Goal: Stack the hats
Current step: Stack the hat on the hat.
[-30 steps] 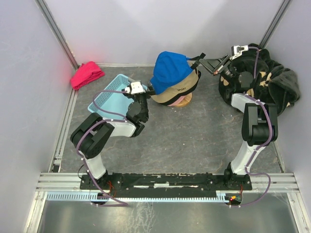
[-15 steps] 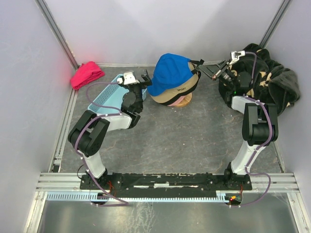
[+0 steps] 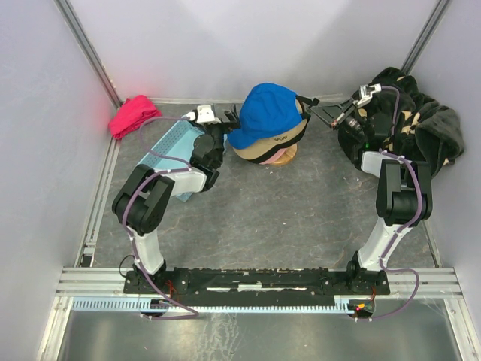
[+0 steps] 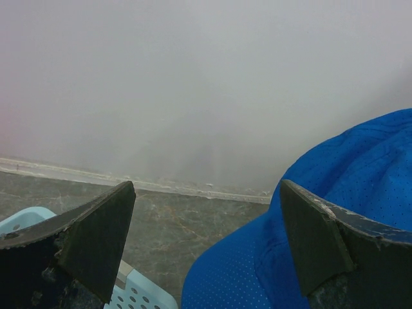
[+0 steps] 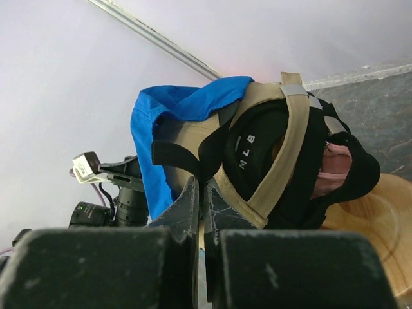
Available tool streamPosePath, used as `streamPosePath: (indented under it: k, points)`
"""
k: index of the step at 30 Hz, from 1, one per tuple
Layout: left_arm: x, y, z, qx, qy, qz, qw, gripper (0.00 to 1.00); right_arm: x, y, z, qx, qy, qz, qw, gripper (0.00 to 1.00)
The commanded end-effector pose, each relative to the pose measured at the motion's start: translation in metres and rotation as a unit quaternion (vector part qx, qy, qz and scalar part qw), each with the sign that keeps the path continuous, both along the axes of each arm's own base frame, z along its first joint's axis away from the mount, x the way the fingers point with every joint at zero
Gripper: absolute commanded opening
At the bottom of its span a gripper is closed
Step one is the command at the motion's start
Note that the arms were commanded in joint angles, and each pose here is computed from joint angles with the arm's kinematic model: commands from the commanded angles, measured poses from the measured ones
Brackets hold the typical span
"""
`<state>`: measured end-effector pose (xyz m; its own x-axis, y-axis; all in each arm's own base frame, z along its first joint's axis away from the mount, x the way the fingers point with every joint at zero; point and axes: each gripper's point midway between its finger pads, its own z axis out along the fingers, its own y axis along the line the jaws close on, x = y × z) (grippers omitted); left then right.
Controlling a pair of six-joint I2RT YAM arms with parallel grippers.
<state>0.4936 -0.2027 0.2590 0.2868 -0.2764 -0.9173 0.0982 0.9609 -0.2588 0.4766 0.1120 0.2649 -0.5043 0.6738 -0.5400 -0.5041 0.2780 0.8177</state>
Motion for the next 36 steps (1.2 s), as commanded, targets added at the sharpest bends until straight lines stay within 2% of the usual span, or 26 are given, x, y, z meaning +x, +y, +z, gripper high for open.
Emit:
streamPosePath:
  k: [1, 11, 20, 26, 32, 36]
  points:
    - [0.005, -0.014, 0.023, -0.029, -0.027, -0.032, 0.999, 0.99, 0.000, -0.005, -0.003, -0.016, -0.006, -0.004, 1.000, 0.02]
    - [0.010, -0.029, 0.011, -0.021, -0.017, -0.065, 0.998, 0.99, 0.014, -0.015, -0.036, -0.020, 0.052, -0.032, 0.998, 0.03]
    - [0.009, -0.047, 0.007, -0.012, -0.016, -0.104, 0.994, 1.00, 0.024, -0.024, -0.057, -0.033, 0.097, -0.063, 0.993, 0.08]
    - [0.001, -0.058, -0.003, -0.004, -0.011, -0.121, 0.993, 1.00, 0.033, -0.030, -0.064, -0.041, 0.120, -0.087, 0.988, 0.15]
    - [-0.006, -0.067, -0.008, 0.001, -0.010, -0.135, 0.991, 0.99, 0.045, -0.032, -0.065, -0.057, 0.136, -0.101, 0.984, 0.31]
    - [-0.009, -0.071, -0.009, 0.004, -0.009, -0.138, 0.990, 0.99, 0.049, -0.033, -0.060, -0.072, 0.136, -0.111, 0.982, 0.38]
